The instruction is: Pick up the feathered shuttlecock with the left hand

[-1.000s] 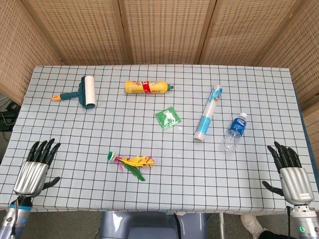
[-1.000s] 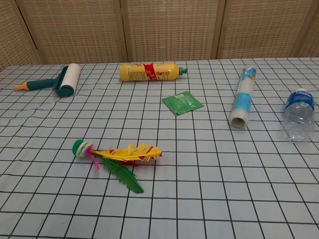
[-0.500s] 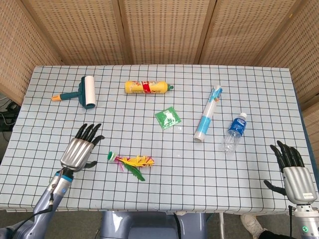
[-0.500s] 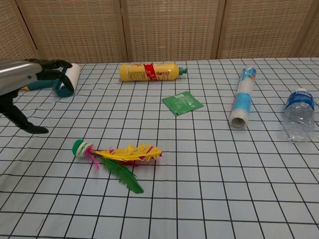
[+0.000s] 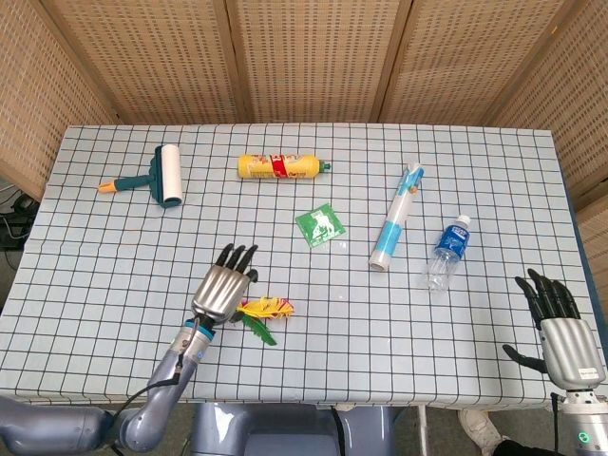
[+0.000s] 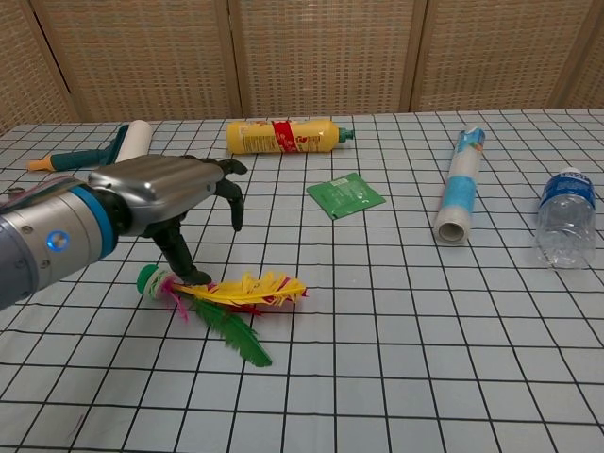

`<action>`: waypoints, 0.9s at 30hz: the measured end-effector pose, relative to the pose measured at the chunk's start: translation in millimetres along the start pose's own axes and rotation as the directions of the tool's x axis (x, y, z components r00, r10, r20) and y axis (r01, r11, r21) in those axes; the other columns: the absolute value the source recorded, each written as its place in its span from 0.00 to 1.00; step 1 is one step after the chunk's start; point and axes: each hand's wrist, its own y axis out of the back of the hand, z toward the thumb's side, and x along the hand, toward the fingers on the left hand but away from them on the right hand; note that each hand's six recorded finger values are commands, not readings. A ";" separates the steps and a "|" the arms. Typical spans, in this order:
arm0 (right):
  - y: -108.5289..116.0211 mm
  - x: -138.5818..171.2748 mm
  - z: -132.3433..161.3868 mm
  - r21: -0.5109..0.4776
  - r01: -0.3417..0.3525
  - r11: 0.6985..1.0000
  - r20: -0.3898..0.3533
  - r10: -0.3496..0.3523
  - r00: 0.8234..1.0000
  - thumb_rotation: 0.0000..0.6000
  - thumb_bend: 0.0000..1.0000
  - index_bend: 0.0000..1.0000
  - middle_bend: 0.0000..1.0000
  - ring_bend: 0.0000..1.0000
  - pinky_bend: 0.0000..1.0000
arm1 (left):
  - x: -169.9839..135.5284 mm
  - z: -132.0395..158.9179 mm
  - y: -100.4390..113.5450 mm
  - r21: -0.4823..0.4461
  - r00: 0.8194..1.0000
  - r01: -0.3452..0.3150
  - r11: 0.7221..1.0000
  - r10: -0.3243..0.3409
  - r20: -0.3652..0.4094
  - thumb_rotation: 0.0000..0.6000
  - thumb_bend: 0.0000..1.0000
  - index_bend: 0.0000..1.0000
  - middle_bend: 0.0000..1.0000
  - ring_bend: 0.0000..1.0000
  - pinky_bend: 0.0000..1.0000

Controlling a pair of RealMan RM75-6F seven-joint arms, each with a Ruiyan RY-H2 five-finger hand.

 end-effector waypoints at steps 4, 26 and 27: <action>2.3 0.8 -0.5 -0.011 0.004 1.000 -0.003 -0.004 1.000 1.00 0.07 0.00 0.00 0.00 0.11 | 9.6 19.1 -8.6 0.024 0.999 0.011 1.000 -0.010 -0.034 1.00 0.18 0.43 0.00 0.00 0.00; 1.9 1.6 1.3 -0.015 0.002 1.000 -0.011 -0.003 1.000 1.00 0.07 0.00 0.00 0.00 0.11 | 16.4 39.3 -33.3 0.094 0.997 0.023 0.995 -0.016 -0.069 1.00 0.23 0.46 0.00 0.00 0.00; 1.9 1.6 1.2 -0.015 0.002 1.000 -0.011 -0.003 1.000 1.00 0.07 0.00 0.00 0.00 0.11 | 16.5 39.2 -34.5 0.096 0.997 0.025 0.995 -0.018 -0.070 1.00 0.23 0.46 0.00 0.00 0.00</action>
